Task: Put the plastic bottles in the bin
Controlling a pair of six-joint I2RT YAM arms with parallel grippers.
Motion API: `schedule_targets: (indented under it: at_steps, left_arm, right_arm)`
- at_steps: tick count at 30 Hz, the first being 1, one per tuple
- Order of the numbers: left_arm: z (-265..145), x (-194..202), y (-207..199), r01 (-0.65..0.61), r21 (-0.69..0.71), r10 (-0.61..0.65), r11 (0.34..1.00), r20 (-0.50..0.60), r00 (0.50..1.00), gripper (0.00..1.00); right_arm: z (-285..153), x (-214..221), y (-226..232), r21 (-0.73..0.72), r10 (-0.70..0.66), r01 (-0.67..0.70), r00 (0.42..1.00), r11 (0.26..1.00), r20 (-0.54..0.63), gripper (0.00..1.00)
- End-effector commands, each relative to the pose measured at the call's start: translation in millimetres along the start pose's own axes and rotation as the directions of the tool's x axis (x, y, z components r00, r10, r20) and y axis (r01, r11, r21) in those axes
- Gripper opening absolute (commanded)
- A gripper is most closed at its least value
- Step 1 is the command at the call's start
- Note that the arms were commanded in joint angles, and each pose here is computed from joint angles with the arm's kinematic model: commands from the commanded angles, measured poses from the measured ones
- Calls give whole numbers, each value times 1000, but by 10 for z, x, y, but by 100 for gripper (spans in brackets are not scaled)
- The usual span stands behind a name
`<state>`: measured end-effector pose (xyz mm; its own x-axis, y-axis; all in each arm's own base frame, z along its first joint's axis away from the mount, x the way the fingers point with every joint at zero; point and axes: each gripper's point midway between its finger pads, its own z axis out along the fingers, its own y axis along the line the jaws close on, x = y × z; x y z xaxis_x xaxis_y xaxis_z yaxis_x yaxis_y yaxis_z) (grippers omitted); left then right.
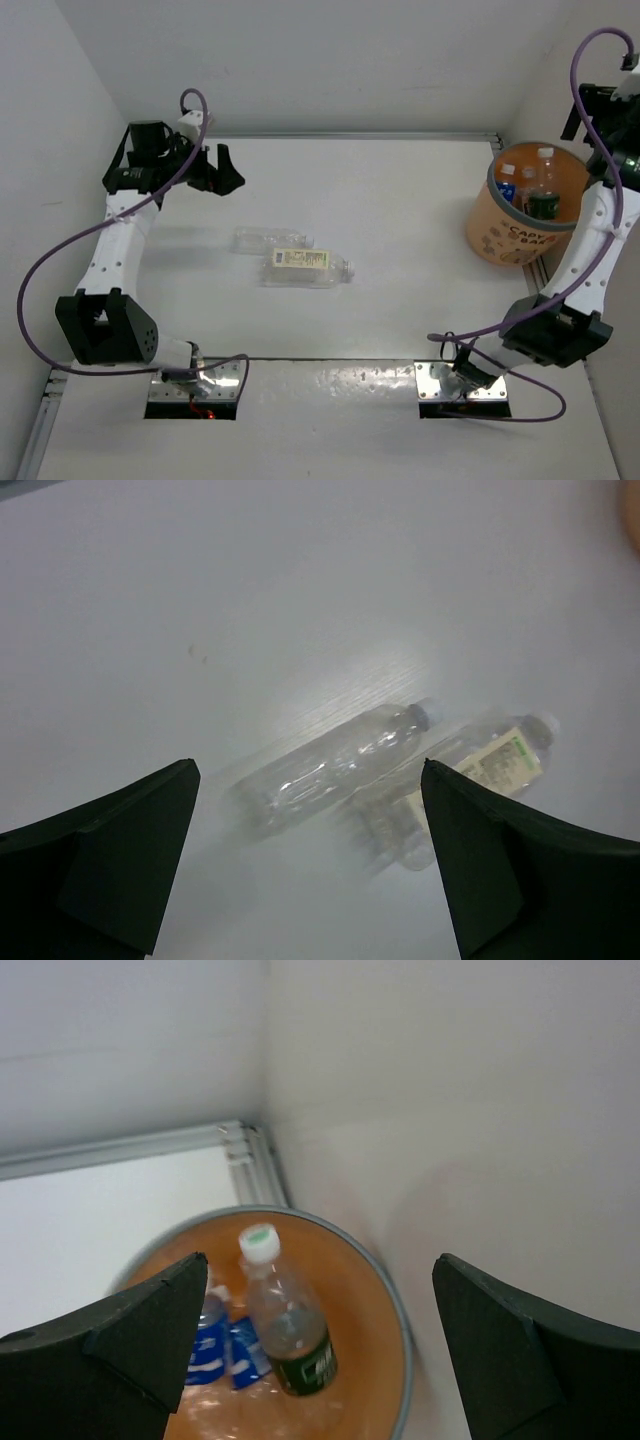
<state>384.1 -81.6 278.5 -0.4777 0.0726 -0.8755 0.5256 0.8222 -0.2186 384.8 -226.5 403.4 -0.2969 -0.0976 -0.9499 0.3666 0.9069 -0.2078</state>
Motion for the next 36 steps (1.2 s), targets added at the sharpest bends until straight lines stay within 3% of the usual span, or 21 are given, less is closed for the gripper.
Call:
schedule_targets:
  at_steps: [1, 5, 10, 13, 14, 20, 24, 28, 36]
  left_arm:
    - [-131, 140, 280, -139, -57, 131, 989, -134, 982, 100]
    - [-120, 644, 687, -141, -116, 95, 983, -335, 937, 97]
    - [27, 1203, 766, -73, -128, 13, 989, -419, 908, 96]
    - [166, 1278, 560, -144, -6, 128, 990, -414, 901, 96]
    - [215, 1329, 529, -212, 64, 220, 975, -415, 883, 96]
    - [483, 1383, 373, -413, 245, 474, 877, -305, 826, 96]
    - [644, 1530, 314, -587, 370, 689, 720, -281, 668, 96]
    - [755, 1800, 302, -610, 473, 767, 636, -299, 568, 96]
    - [1103, 2023, 378, -573, 508, 762, 643, -349, 546, 95]
  right_arm:
    - [-529, -456, 386, -171, 61, -44, 994, 984, 94, 91]
    - [-852, -315, 937, -383, 87, -67, 996, 921, 35, 85]
    - [-1166, -19, 1331, -475, 127, -126, 991, 871, -31, 85]
    - [-1209, 173, 1509, -515, 95, -125, 992, 848, -84, 85]
    - [-1209, 203, 1521, -517, 88, -123, 992, 847, -93, 85]
    - [-1272, 361, 1619, -549, 63, -134, 987, 825, -146, 85]
    - [-1322, 399, 1675, -567, 49, -134, 985, 813, -163, 85]
    - [-1321, 419, 1688, -568, 46, -137, 984, 811, -172, 85]
    - [-1351, 511, 1757, -577, 38, -150, 979, 803, -202, 87]
